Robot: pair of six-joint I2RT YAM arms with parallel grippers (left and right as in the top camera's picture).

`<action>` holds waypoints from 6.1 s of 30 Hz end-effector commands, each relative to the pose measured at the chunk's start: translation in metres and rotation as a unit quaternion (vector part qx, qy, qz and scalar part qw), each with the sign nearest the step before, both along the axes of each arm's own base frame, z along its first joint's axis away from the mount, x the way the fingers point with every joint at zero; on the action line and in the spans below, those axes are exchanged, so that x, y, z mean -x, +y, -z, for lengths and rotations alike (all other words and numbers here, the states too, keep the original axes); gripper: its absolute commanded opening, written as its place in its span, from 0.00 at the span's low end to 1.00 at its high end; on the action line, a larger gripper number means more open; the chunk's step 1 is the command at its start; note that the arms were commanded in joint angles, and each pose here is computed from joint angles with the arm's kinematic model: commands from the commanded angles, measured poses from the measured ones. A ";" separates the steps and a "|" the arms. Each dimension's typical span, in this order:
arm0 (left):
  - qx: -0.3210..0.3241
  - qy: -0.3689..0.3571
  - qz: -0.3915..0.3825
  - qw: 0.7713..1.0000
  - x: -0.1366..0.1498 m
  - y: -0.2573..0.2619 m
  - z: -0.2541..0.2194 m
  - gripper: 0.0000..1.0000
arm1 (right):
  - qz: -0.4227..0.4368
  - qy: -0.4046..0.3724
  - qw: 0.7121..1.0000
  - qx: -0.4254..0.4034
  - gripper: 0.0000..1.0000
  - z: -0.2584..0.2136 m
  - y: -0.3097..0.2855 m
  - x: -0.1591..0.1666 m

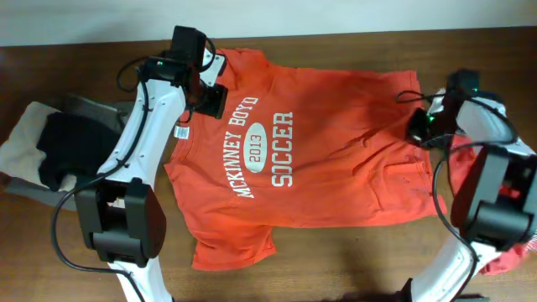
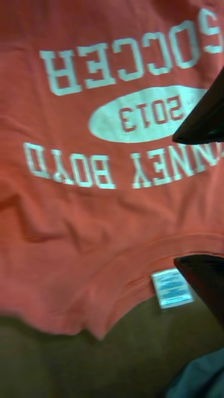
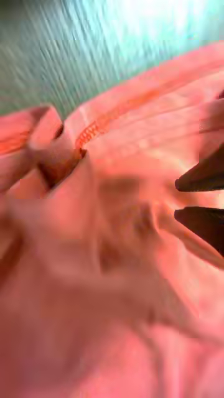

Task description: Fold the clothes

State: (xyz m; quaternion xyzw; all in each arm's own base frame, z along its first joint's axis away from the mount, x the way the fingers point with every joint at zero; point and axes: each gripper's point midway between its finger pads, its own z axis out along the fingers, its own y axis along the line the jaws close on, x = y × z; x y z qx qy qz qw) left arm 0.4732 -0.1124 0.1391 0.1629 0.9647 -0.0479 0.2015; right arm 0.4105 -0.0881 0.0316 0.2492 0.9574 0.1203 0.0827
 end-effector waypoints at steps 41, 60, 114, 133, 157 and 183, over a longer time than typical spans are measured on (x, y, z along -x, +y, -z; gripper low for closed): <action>-0.064 -0.015 -0.076 0.995 -0.072 0.008 0.160 0.00 | -0.032 -0.172 0.983 0.062 0.04 0.072 0.043 -0.129; -0.138 -0.063 -0.139 0.979 -0.094 0.064 -0.015 0.10 | -0.108 -0.242 0.964 0.038 0.31 -0.145 0.015 -0.102; 0.010 0.176 -0.147 0.973 0.228 0.062 0.073 0.34 | -0.044 -0.057 0.997 -0.007 0.99 -0.166 0.075 0.171; 0.123 0.291 -0.166 0.934 0.283 0.025 0.102 0.46 | -0.030 0.004 0.996 -0.079 0.99 -0.091 0.098 0.192; 0.145 0.371 -0.374 0.838 0.318 0.021 0.128 0.82 | -0.031 0.000 0.996 -0.078 0.99 -0.092 0.097 0.191; 0.176 0.365 -0.288 0.868 0.331 0.012 0.128 0.09 | 0.017 -0.019 0.999 0.040 0.99 -0.084 0.052 0.171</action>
